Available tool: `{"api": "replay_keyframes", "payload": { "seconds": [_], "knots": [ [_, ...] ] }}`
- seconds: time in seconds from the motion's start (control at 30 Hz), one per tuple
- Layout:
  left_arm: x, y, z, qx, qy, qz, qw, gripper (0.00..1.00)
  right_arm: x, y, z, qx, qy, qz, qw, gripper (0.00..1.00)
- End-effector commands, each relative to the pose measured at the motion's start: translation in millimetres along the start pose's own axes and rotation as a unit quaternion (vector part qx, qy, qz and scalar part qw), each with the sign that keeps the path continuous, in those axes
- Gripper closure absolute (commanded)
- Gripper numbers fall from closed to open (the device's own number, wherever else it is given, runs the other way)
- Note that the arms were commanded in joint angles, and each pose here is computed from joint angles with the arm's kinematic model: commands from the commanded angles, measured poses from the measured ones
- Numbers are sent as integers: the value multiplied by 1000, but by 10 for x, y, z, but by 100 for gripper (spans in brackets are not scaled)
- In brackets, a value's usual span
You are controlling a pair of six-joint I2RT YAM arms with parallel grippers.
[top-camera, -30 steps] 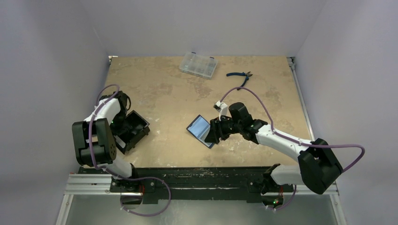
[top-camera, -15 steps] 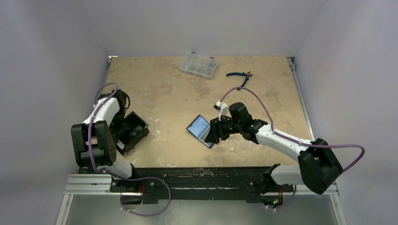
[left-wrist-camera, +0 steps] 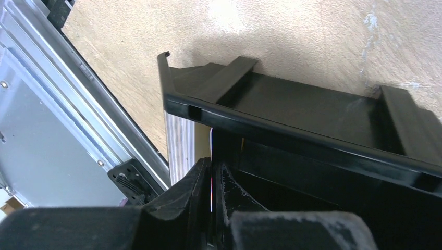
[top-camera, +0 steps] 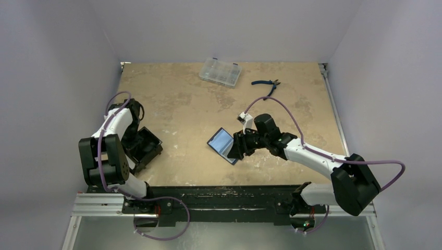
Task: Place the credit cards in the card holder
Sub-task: Pick up the credit card from the storage box.
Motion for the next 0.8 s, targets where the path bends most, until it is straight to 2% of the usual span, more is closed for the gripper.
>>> {"api": "replay_keyframes", "payload": {
  "seconds": [0.0,0.53,0.77],
  "knots": [
    [-134,46,110,-6,-17,-5,1000,99,2,5,71,-13,-11,-5,1000,41],
    [-351,246,182,-34,-59,3,998,100,8,0,67,-12,-10,-5,1000,41],
    [-722,426,329,-65,-107,-29,992,100,16,-4,59,-12,-7,-5,1000,41]
  ]
}}
Point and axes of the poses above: each gripper's point midway between its finger pads, its own x axis out along the fingers, its own y axis along the line the jaws close on, z = x × y, the point moved 7 cm from there along -x, back along the fingers, and after that the axes turned 4 degrees about -x, right-handed, at the moved point
